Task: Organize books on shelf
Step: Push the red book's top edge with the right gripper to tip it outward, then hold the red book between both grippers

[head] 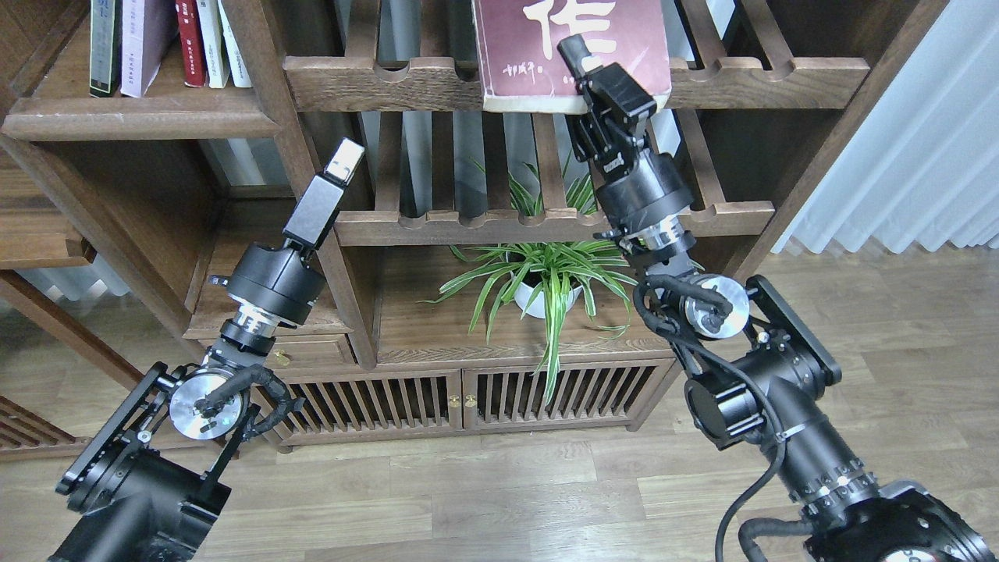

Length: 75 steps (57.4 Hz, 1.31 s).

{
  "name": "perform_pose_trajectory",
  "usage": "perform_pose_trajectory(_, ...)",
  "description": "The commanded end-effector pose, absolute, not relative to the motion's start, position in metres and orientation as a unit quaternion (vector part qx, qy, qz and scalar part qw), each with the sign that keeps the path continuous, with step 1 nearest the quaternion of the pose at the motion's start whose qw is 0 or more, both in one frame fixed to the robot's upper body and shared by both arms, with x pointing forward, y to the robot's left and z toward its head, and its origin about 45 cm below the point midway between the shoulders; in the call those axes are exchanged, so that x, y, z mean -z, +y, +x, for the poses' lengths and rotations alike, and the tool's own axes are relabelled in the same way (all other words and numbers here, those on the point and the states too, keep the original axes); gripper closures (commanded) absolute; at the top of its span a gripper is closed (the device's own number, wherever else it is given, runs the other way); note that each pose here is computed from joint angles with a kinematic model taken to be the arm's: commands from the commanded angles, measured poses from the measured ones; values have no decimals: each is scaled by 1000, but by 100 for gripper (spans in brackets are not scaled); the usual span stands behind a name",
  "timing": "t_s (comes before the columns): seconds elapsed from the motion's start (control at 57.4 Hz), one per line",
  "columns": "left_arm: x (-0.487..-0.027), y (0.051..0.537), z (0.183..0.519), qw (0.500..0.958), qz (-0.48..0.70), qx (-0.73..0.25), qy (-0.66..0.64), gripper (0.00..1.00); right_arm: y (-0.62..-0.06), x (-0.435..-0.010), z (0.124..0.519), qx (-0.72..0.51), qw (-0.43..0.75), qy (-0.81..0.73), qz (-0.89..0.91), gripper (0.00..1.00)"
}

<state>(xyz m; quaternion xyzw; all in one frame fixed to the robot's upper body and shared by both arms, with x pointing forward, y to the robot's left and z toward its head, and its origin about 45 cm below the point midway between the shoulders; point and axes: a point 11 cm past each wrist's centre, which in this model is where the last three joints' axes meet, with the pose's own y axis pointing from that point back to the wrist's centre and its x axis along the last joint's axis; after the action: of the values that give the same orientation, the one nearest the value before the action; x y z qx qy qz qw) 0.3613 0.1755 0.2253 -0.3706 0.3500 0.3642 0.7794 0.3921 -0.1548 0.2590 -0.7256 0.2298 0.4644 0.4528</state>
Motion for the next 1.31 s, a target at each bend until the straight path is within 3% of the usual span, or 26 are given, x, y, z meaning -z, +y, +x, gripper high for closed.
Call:
perform_pose_trajectory(0.0, -227, 176, 362, 773, -379, -358, 361, 1, -156, -248, 384, -475, 449, 233, -720, 96)
perform_pose_trajectory(0.766, -240, 167, 362, 751, -411, -308, 415, 4, -184, -257, 308, -475, 464, 201, -720, 96)
perform_pose_trajectory(1.15, -252, 165, 362, 722, -451, -276, 445, 6, -201, -231, 263, -504, 448, 230, -702, 96)
perform_pose_trajectory(1.289, -250, 142, 351, 729, -434, -247, 468, 7, -202, -227, 253, -511, 449, 234, -695, 96)
